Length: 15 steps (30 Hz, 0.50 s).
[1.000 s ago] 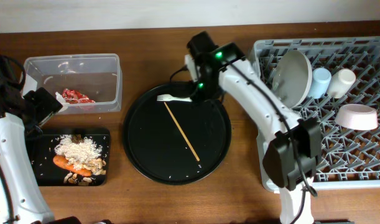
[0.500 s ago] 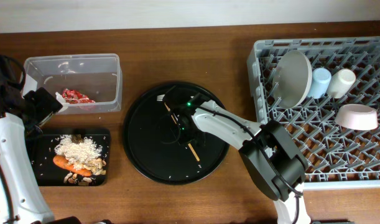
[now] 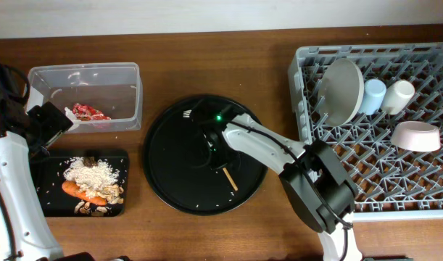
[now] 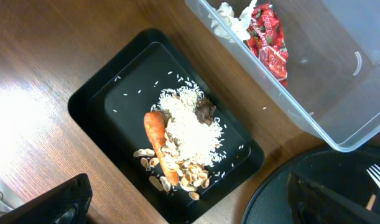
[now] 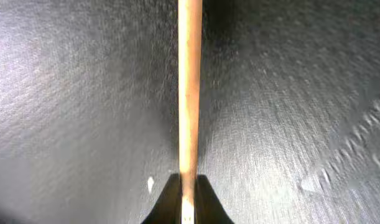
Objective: Sort waste into correct bins and load items into the dishwasher rack
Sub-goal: 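Carry the chopstick to the rack and stand it in the front row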
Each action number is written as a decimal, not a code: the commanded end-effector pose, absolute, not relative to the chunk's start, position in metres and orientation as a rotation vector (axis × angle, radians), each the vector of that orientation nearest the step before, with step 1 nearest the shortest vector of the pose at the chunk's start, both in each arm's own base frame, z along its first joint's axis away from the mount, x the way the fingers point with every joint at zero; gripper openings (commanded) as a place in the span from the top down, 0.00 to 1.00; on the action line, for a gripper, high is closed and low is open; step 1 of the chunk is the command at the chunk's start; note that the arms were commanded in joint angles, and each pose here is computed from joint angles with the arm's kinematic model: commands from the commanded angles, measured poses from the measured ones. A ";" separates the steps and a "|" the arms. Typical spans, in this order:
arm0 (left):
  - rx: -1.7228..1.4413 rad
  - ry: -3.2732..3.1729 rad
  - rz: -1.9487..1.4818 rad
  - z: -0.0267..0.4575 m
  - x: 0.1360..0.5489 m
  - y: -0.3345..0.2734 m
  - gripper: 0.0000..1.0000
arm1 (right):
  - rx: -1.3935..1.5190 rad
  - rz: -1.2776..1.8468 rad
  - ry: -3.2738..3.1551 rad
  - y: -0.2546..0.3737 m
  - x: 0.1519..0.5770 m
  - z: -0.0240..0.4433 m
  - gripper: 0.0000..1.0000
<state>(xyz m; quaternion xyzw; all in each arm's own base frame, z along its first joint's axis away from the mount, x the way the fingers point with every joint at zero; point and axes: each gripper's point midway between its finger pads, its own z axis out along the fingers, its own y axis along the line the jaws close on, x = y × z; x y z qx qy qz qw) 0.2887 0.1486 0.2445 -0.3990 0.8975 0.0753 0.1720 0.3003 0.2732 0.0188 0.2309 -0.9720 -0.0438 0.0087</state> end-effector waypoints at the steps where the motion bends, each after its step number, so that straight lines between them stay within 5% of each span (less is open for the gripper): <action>1: -1.151 2.524 0.216 0.248 0.289 0.151 0.01 | 0.691 -0.265 -3.172 0.281 0.332 0.091 0.96; 8: -1.151 2.524 0.216 0.248 0.289 0.151 0.01 | 0.365 -0.218 -3.434 0.127 0.403 0.202 0.96; 12: -1.151 2.524 0.216 0.248 0.289 0.151 0.01 | 0.091 -0.117 -3.449 0.020 0.423 0.193 0.96; 15: -1.151 2.524 0.216 0.248 0.289 0.151 0.01 | 0.077 -0.207 -3.387 0.003 0.420 0.173 0.96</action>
